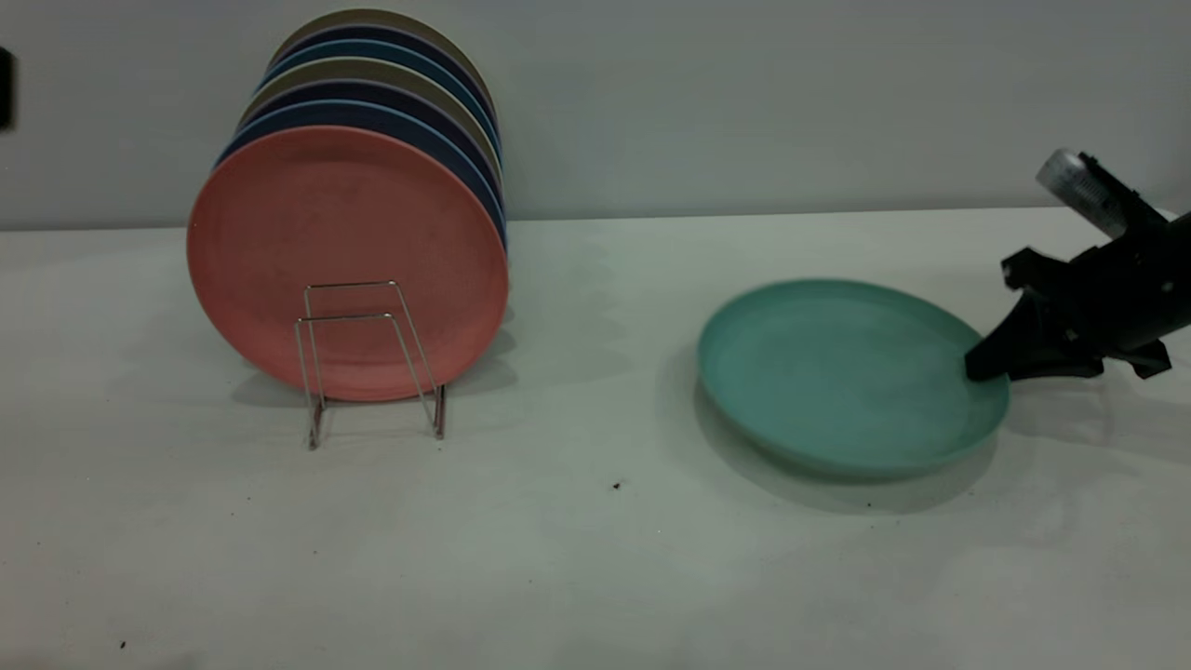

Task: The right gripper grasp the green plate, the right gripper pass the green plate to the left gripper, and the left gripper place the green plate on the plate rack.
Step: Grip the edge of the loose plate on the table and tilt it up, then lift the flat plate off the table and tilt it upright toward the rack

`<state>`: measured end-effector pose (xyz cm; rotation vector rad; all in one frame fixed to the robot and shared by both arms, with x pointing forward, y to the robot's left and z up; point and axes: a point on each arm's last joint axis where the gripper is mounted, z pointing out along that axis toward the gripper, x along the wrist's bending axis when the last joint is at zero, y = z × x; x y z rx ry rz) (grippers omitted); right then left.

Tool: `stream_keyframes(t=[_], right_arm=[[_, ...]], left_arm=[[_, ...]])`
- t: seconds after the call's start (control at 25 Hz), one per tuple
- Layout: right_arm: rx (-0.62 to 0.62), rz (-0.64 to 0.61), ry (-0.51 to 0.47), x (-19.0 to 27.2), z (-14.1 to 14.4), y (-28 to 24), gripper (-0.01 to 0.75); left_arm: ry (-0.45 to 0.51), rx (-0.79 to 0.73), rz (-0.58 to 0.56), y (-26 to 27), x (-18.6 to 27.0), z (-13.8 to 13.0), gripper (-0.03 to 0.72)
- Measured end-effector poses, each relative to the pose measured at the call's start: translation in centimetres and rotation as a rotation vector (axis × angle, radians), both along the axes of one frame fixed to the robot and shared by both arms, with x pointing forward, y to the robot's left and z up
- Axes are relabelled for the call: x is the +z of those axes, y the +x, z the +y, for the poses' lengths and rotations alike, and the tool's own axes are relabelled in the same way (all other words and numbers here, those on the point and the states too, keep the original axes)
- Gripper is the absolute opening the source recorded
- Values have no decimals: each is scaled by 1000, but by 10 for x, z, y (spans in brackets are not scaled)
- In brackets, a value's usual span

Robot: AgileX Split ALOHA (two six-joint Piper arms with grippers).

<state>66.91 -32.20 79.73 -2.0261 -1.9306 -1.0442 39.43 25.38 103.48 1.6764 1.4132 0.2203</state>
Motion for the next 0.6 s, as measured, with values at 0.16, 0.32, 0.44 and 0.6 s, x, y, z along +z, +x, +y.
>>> stream_keyframes(t=[0.16,0.32,0.44,0.6], right_arm=[[27,-8,55,10,-1,4,11],[53,-32,46,26,0,7,11],[75,-59,40,41,2,9,13],[141,-90,38,58,22,10,12]], left_arm=[[-32,-7,99,17,-17,-2,537],[-75,-20,146,34,-34,-6,537],[-140,-23,158,47,-44,-9,537],[-219,-25,149,63,-56,-14,537]])
